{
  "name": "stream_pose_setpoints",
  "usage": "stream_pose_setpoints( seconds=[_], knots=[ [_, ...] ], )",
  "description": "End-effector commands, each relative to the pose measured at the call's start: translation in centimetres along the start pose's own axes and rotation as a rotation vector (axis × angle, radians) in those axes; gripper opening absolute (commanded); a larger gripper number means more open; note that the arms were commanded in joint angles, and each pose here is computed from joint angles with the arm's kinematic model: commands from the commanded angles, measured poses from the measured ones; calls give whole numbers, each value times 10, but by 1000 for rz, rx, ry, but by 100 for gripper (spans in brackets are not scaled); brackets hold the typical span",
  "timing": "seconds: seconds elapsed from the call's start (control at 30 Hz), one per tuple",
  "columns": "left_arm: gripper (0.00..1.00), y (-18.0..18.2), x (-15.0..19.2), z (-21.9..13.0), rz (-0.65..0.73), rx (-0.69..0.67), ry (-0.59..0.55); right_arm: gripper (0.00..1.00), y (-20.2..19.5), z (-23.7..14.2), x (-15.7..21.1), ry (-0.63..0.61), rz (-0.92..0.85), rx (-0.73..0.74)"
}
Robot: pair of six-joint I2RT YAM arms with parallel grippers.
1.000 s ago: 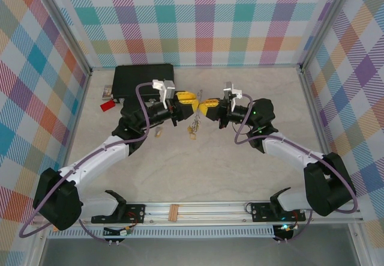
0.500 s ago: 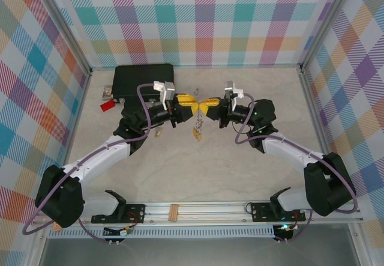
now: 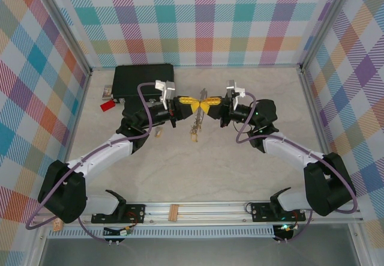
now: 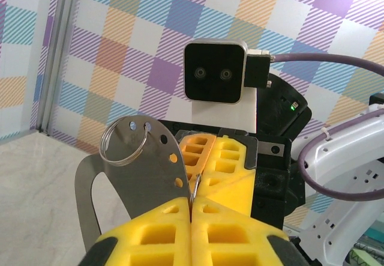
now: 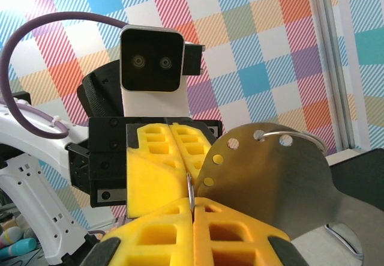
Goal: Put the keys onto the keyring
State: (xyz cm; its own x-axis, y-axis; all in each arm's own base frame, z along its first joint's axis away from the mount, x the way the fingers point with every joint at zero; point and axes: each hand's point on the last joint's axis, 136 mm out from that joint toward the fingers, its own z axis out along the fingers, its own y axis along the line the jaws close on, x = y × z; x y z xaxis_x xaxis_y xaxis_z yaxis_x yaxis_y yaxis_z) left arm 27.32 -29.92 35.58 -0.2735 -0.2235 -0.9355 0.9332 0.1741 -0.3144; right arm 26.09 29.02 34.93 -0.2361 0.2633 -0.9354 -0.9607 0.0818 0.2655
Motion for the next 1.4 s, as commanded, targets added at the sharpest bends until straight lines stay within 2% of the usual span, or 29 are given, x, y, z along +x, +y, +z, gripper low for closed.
stream_pose_setpoints(
  seconds=[0.0, 0.03, 0.07, 0.17, 0.27, 0.37, 0.7, 0.77, 1.03, 1.13, 1.37],
  knots=[
    [0, -8, -9, -2, 47, 22, -8, 1, 5, 0, -2, -5, -22, -14],
    [0, -8, -9, -3, 51, 19, -1, 11, 3, 0, 1, 3, -17, -8],
    [0, -8, -8, -3, 55, 14, 6, 17, 1, 0, 2, 12, -13, 0],
    [0, -6, -5, -4, 71, -16, 43, 28, -4, -1, 12, 59, -4, 32],
    [0, -3, 0, -6, 91, -53, 104, 37, -9, -7, 23, 111, -13, 88],
    [0, 2, 7, -8, 102, -95, 174, 41, -12, -14, 32, 160, -48, 137],
    [0, 13, 23, -21, 163, -209, 415, 42, -18, -27, 53, 279, -97, 205],
    [0, 13, 32, -26, 166, -220, 498, 42, -19, -27, 54, 288, -97, 209],
    [0, 9, 56, -37, 210, -215, 716, 36, -19, -18, 54, 311, -83, 158],
    [0, 6, 60, -35, 216, -200, 746, 35, -12, -10, 47, 305, -72, 90],
    [0, 1, 58, -32, 229, -186, 715, 31, -3, 6, 45, 329, -36, -32]
  ],
)
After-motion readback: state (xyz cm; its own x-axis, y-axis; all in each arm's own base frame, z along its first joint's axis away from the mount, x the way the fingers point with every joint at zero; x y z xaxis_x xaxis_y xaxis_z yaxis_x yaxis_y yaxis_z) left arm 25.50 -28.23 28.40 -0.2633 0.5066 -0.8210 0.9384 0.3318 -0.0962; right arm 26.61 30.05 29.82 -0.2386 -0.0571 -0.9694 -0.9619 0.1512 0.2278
